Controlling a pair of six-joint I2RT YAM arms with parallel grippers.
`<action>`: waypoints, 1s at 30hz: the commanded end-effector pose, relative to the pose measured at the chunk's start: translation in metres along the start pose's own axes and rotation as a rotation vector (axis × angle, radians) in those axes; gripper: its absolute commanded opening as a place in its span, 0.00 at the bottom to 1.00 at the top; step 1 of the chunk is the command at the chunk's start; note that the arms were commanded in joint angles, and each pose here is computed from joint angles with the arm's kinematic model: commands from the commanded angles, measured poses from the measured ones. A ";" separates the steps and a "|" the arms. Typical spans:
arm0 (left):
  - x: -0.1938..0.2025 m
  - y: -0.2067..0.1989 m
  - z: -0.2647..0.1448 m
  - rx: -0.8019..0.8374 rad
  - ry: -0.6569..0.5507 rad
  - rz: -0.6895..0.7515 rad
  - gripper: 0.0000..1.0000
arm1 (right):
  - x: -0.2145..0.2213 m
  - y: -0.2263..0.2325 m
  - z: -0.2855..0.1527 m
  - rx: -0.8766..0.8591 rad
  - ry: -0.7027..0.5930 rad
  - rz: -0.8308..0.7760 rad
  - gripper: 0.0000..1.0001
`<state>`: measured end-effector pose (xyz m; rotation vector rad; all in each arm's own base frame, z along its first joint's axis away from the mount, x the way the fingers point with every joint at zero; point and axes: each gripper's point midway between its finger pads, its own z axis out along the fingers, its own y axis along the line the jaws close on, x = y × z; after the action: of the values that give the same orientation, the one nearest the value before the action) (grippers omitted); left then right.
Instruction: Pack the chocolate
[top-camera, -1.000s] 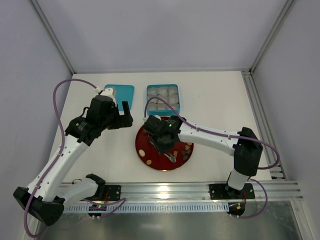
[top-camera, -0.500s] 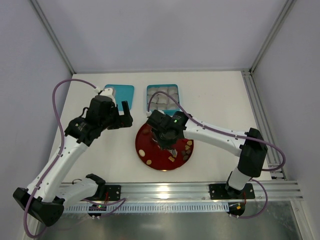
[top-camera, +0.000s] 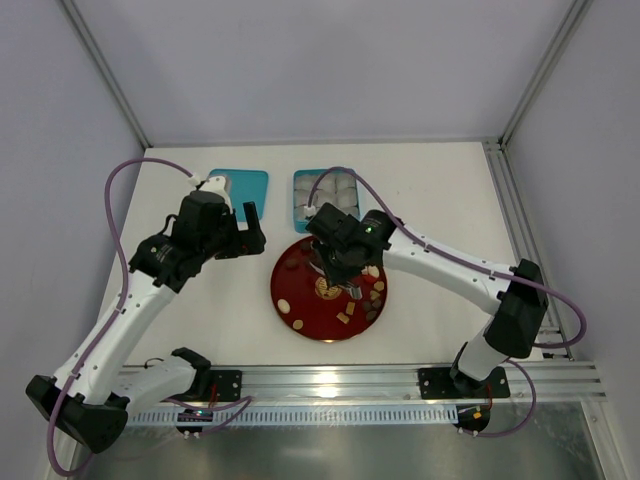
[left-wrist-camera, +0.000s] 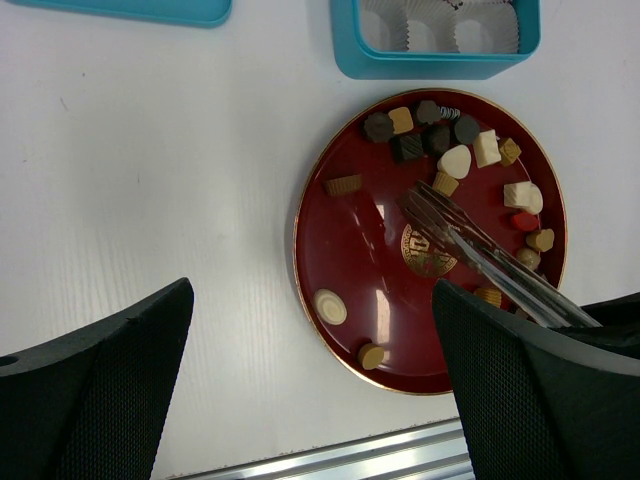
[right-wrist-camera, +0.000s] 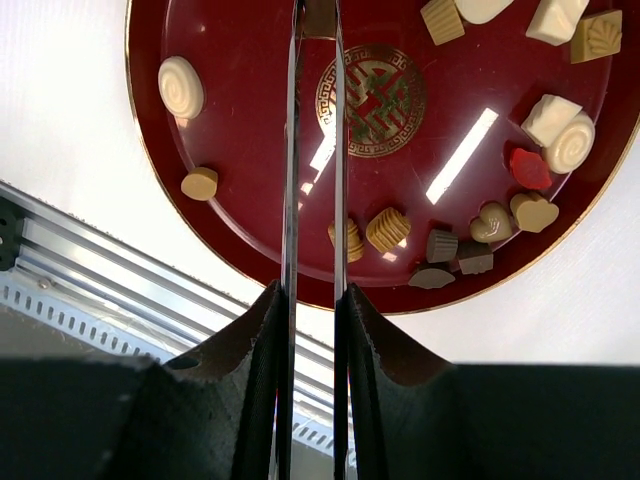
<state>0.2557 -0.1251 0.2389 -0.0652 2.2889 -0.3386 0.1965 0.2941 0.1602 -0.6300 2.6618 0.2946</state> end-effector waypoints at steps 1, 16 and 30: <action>-0.008 0.001 -0.005 -0.002 -0.035 -0.002 1.00 | -0.026 -0.001 -0.030 -0.048 -0.096 0.012 0.17; -0.012 -0.003 -0.002 0.007 -0.032 -0.001 0.99 | -0.136 -0.060 -0.057 -0.046 -0.293 0.136 0.16; -0.013 0.000 -0.004 -0.010 -0.027 0.025 1.00 | -0.228 -0.105 -0.001 0.022 -0.373 0.153 0.16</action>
<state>0.2570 -0.1255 0.2352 -0.0534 2.3048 -0.3255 0.4179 0.2793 0.2214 -0.2945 2.4604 0.3462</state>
